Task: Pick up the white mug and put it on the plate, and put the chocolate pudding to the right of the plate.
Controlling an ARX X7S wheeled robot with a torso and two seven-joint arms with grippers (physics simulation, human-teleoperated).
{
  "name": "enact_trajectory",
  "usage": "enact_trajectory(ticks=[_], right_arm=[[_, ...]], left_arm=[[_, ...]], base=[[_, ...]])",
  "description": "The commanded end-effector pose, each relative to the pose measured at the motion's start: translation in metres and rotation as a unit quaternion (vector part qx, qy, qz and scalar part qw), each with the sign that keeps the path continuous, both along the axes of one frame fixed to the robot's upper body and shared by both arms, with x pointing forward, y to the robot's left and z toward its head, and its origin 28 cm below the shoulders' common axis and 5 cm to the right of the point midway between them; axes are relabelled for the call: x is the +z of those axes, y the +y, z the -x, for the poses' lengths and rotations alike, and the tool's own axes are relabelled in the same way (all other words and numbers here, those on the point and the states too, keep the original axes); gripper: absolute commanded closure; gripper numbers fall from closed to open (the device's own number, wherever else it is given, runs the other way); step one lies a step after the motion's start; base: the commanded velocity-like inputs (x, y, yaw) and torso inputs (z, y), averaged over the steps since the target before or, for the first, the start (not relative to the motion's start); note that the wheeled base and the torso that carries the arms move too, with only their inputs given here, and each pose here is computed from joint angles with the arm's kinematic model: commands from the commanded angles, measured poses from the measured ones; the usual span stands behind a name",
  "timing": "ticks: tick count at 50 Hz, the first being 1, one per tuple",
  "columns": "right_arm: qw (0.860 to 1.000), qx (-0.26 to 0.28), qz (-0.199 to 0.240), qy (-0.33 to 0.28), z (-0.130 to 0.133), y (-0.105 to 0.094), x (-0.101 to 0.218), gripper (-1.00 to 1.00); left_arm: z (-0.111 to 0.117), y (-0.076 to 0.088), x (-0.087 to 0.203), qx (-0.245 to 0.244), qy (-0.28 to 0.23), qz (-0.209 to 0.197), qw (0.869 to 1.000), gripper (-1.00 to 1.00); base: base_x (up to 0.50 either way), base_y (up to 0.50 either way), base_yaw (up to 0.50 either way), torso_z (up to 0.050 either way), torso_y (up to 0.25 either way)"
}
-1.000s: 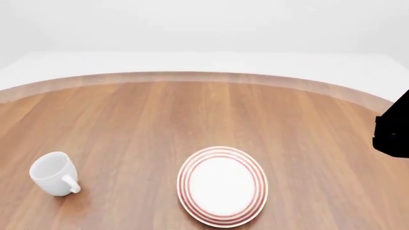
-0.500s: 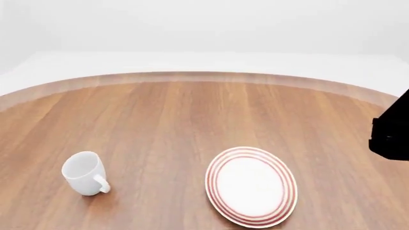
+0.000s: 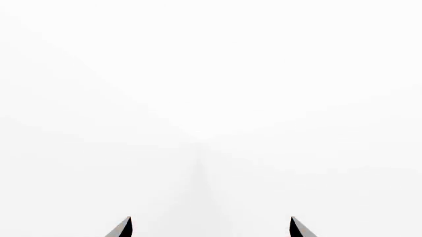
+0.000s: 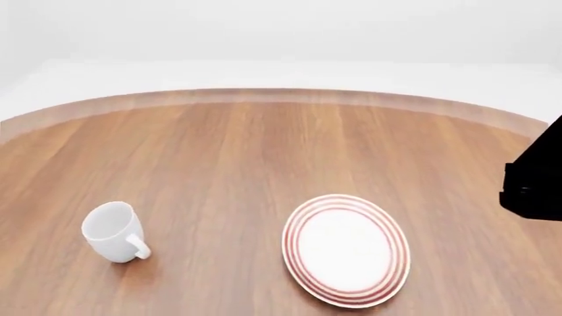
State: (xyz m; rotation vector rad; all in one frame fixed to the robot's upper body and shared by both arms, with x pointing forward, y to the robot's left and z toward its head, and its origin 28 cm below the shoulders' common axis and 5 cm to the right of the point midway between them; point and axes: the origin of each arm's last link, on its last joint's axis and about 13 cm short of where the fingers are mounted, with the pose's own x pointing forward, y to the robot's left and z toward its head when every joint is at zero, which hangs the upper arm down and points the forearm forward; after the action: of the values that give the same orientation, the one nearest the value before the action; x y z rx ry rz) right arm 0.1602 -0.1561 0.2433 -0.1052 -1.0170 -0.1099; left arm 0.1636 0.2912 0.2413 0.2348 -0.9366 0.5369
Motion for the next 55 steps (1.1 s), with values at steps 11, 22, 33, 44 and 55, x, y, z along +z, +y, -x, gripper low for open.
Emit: enact_trajectory(ticks=[11,22,33,44,55], right_arm=[[1.0,-0.009,0.005,-0.004,0.003,-0.001,0.0,-1.0],[1.0,-0.011,0.003,-0.003,0.003,-0.002,0.0,-1.0],[1.0,-0.012,0.002,-0.002,0.002,-0.002,-0.001,-1.0],[1.0,-0.013,0.0,-0.003,0.002,-0.003,-0.001,-1.0],[1.0,-0.013,0.0,-0.005,0.003,-0.003,0.0,-1.0]], left_arm=[[0.0,0.001,-0.004,0.012,0.02,-0.003,1.0,-1.0],[-0.005,-0.001,-0.008,0.0,0.052,0.0,0.999,-1.0],[-0.02,-0.024,-0.021,-0.114,0.166,0.068,0.977,-1.0],[-0.024,-0.052,-0.022,-0.119,0.242,0.081,0.96,-1.0],[-0.035,-0.077,-0.028,-0.131,0.32,0.134,0.929,-1.0]], base=[[0.0,0.0,0.0,0.0,-0.25],[0.0,0.0,0.0,0.0,-0.132],[0.0,0.0,0.0,0.0,0.0],[0.0,0.0,0.0,0.0,0.0],[0.0,0.0,0.0,0.0,0.0]])
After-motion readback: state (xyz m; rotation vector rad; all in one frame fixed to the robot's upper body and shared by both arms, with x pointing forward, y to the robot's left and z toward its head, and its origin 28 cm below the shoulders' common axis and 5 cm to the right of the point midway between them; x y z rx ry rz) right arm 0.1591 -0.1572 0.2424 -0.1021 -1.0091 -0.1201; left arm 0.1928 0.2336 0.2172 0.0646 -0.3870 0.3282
